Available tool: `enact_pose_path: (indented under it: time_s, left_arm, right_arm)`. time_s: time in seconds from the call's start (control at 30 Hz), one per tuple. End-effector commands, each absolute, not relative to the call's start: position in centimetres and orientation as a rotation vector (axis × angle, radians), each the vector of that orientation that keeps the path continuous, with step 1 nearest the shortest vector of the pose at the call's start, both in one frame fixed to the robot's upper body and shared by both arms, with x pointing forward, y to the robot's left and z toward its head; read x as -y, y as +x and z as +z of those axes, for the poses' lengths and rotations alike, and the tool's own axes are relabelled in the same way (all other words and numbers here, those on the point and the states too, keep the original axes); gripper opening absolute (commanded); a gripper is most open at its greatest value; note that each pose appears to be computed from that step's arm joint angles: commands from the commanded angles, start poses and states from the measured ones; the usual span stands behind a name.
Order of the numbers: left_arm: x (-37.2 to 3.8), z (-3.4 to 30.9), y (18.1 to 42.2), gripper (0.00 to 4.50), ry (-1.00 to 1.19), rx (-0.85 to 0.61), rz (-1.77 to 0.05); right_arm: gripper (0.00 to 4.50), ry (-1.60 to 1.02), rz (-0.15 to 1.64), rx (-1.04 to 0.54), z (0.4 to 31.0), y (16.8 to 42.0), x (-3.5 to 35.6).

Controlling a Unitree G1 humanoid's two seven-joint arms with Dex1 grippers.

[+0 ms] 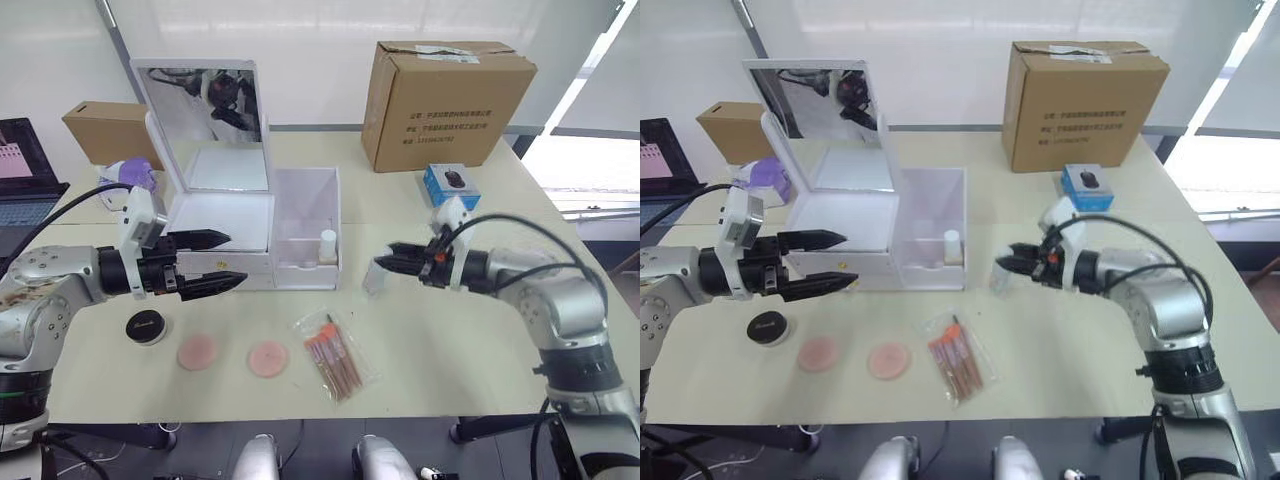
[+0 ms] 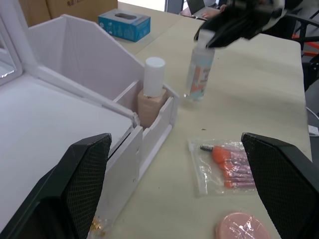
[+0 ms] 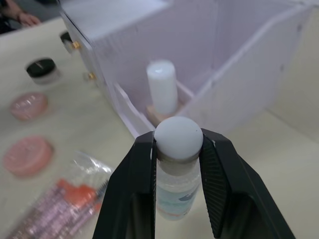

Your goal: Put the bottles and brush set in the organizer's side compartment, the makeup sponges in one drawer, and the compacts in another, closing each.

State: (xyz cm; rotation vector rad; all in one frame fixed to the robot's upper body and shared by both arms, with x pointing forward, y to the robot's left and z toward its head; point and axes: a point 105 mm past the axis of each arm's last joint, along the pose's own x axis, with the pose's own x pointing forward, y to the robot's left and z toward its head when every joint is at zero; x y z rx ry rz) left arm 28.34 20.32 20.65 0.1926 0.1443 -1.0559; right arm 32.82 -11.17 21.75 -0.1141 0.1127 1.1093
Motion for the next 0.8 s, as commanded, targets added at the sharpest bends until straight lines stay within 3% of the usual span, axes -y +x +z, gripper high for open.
enact_pose_path:
  time_s: [0.03, 0.17, 0.33, 0.57, 0.8]
  left_arm:
    - [-21.6, 21.8, 27.5, 4.5, 0.231, -0.096, -0.995]
    - [-22.9, 21.4, 26.9, 4.5, 0.196, -0.078, -0.893]
    - [-24.4, 21.4, 26.2, 4.5, 0.164, -0.049, -0.787]
    - [-24.7, 20.5, 23.7, 4.5, 0.142, -0.052, -0.727]
    - [-24.2, 20.4, 23.2, 4.5, 0.119, -0.046, -0.723]
  right_arm:
    - [0.91, -0.113, 1.284, 0.068, 27.6, 31.0, 8.6]
    - [0.91, -0.158, 1.34, 0.164, 30.5, 32.4, 6.1]
    - [0.91, -0.214, 1.327, 0.195, 30.7, 35.0, 3.7]
    - [0.91, -0.295, 1.405, 0.083, 25.9, 36.7, 1.4]
    - [0.91, -0.336, 1.356, 0.01, 22.6, 38.5, 0.6]
